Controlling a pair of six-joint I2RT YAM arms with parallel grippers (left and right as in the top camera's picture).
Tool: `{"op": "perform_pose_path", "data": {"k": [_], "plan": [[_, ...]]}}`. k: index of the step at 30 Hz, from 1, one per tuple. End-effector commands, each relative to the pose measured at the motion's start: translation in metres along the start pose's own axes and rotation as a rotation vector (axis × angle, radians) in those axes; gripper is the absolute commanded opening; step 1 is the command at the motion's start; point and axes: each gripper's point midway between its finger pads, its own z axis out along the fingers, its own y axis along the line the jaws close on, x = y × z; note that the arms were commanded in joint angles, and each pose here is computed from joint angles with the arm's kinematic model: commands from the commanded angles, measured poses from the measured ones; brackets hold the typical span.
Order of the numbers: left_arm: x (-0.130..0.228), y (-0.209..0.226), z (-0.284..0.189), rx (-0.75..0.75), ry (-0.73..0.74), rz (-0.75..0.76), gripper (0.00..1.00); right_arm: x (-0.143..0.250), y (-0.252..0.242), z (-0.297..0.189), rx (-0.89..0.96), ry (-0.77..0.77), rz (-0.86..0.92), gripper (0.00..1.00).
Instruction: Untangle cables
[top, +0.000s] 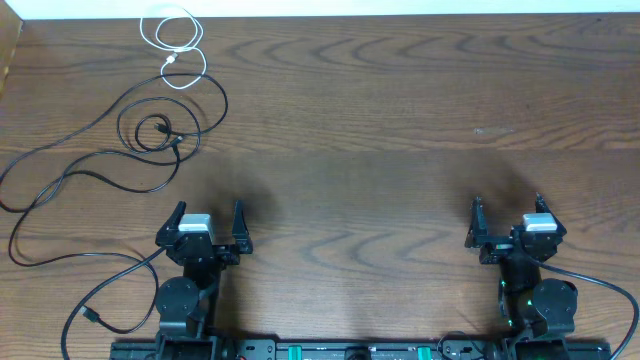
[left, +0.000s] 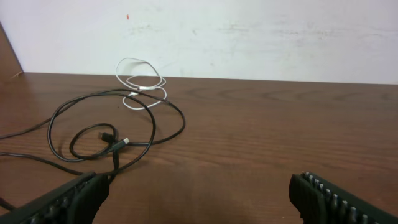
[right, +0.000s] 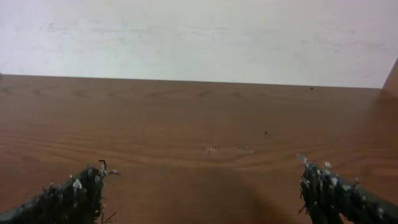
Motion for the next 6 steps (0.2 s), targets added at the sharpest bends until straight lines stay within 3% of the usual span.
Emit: {"op": "perform_pose_path", "data": {"k": [1, 6], "plan": [[0.0168, 0.0064, 0.0014, -0.033, 0.045, 0.007, 0.98, 0.0006, -0.0035, -0.0002, 0.018, 0.001, -0.007, 0.99], [0.0168, 0.0064, 0.0014, -0.033, 0.045, 0.007, 0.98, 0.0006, -0.0035, -0.0002, 0.018, 0.001, -0.007, 0.99]]}}
